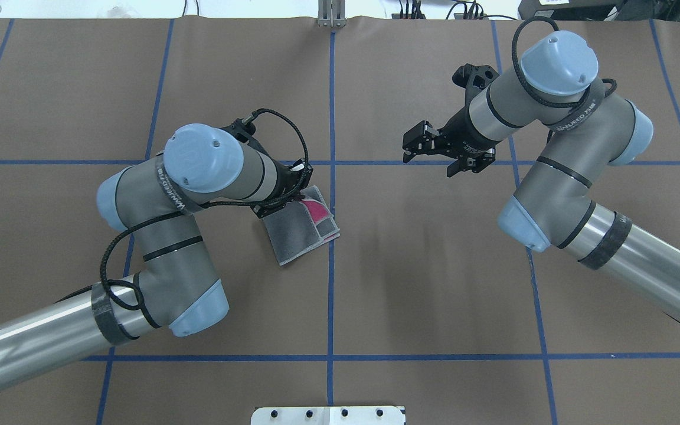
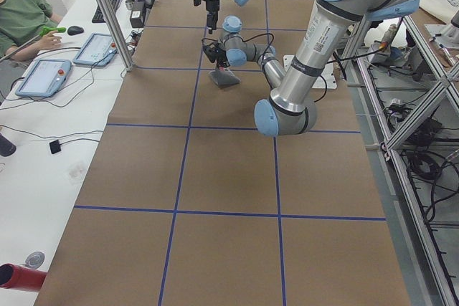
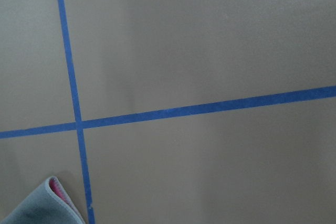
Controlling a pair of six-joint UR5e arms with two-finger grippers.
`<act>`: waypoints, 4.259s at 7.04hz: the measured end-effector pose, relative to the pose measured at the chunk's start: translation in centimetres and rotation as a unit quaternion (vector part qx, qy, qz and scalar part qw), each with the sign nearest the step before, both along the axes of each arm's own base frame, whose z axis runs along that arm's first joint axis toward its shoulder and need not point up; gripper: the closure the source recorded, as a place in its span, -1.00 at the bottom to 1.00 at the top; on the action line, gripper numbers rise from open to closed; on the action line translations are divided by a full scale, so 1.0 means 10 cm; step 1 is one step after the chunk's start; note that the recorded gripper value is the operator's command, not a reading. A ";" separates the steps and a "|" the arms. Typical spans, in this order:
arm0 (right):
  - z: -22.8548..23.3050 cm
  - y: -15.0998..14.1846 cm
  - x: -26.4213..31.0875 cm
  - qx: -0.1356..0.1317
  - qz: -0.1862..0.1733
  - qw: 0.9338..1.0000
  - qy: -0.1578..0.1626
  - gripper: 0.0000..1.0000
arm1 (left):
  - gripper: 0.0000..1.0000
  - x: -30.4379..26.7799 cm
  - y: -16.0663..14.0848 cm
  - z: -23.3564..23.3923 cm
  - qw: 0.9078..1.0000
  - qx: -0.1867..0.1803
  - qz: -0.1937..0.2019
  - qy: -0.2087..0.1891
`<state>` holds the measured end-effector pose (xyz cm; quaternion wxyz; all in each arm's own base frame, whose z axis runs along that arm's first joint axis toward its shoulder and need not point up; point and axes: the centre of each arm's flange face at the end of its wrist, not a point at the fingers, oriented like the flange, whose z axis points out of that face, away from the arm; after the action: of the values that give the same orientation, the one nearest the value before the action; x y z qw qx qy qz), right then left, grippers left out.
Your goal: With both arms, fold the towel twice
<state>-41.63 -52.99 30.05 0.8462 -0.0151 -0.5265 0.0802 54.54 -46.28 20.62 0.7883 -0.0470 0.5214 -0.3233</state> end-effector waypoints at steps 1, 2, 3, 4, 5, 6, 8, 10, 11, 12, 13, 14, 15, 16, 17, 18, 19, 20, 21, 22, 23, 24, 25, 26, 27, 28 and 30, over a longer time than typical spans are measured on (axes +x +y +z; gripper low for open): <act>0.02 -0.01 -0.01 0.000 0.001 1.000 0.002 -1.00 | 0.40 0.14 -0.09 -0.06 1.000 -0.001 0.000 -0.001; 0.04 -0.02 -0.02 -0.002 0.002 1.000 0.004 -1.00 | -0.99 0.23 -0.16 -0.10 1.000 -0.002 -0.002 0.000; 0.07 -0.03 -0.03 -0.003 0.002 1.000 0.006 -1.00 | -1.00 0.29 -0.21 -0.11 1.000 -0.003 -0.004 0.000; 0.08 -0.03 -0.03 -0.003 0.002 1.000 0.007 -1.00 | -1.00 0.31 -0.26 -0.11 1.000 -0.004 -0.006 -0.001; 0.07 -0.03 -0.04 -0.002 0.002 1.000 0.007 -1.00 | -1.00 0.28 -0.34 -0.14 1.000 -0.004 -0.012 0.001; 0.03 -0.04 -0.04 -0.002 0.003 1.000 0.005 -1.00 | -1.00 0.17 -0.46 -0.20 1.000 -0.005 -0.017 0.006; -0.10 -0.07 -0.06 -0.001 0.006 1.000 -0.002 -0.99 | -1.00 -0.30 -0.86 -0.19 1.000 -0.016 0.004 0.017; -0.44 -0.13 -0.17 0.010 0.010 1.000 -0.016 -0.99 | -1.00 -0.91 -1.21 0.15 0.999 -0.016 0.040 0.013; -0.71 -0.13 -0.36 0.027 0.016 0.999 -0.021 -0.98 | -1.00 -1.27 -1.29 0.43 0.998 -0.006 0.059 0.008; -0.98 -0.06 -0.61 0.045 0.023 0.998 -0.025 -0.97 | -1.00 -1.64 -1.31 0.76 0.997 0.013 0.077 0.000; -1.18 0.07 -0.84 0.051 0.028 0.998 -0.031 -0.93 | -1.00 -1.94 -1.33 1.02 0.996 0.028 0.089 -0.007; -1.31 0.23 -1.08 0.056 0.036 0.997 -0.036 -0.83 | -1.00 -2.17 -1.35 1.21 0.994 0.038 0.097 -0.012; -1.44 0.38 -1.36 0.062 0.044 0.996 -0.038 -0.08 | -1.00 -2.31 -1.37 1.33 0.994 0.044 0.102 -0.015; -1.58 0.49 -1.69 0.060 0.052 0.996 -0.035 0.82 | -1.00 -2.37 -1.38 1.39 0.993 0.046 0.104 -0.017; -1.67 0.56 -1.96 0.056 0.059 0.996 -0.028 1.00 | -1.00 -2.42 -1.38 1.42 0.993 0.047 0.103 -0.018; -1.64 0.59 -2.13 0.056 0.061 0.996 -0.020 1.00 | -1.00 -2.46 -1.39 1.45 0.994 0.046 0.101 -0.019; -1.54 0.56 -2.25 0.060 0.064 0.996 -0.015 1.00 | -1.00 -2.48 -1.40 1.47 0.994 0.046 0.099 -0.020; -1.41 0.52 -2.34 0.065 0.068 0.996 -0.010 1.00 | -1.00 -2.49 -1.40 1.47 0.994 0.046 0.099 -0.020; -1.33 0.48 -2.38 0.067 0.071 0.995 -0.007 1.00 | -1.00 -2.50 -1.39 1.48 0.994 0.045 0.099 -0.020; -1.29 0.45 -2.38 0.067 0.074 0.995 -0.004 1.00 | -1.00 -2.50 -1.39 1.48 0.994 0.045 0.098 -0.020; -1.25 0.40 -2.37 0.067 0.077 0.995 -0.001 1.00 | -1.00 -2.50 -1.39 1.48 0.994 0.045 0.098 -0.020; -1.20 0.35 -2.35 0.065 0.081 0.995 0.003 1.00 | -1.00 -2.50 -1.39 1.48 0.994 0.045 0.098 -0.020; -1.15 0.29 -2.32 0.064 0.084 0.994 0.008 1.00 | -1.00 -2.50 -1.39 1.48 0.994 0.045 0.098 -0.020; -1.10 0.26 -2.30 0.062 0.086 0.994 0.011 1.00 | -1.00 -2.49 -1.39 1.48 0.994 0.045 0.099 -0.020; -1.05 0.25 -2.29 0.062 0.087 0.994 0.014 1.00 | -1.00 -2.49 -1.39 1.49 0.994 0.044 0.098 -0.020; -0.98 0.24 -2.28 0.062 0.086 0.994 0.018 1.00 | -1.00 -2.49 -1.39 1.49 0.994 0.044 0.098 -0.020; -0.86 0.22 -2.26 0.063 0.084 0.994 0.025 1.00 | -1.00 -2.49 -1.39 1.49 0.994 0.044 0.098 -0.021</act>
<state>-64.19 -50.81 21.48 0.8488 0.0848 -0.5082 0.1184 29.64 -60.21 35.50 0.8282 -0.0567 0.5115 -0.2219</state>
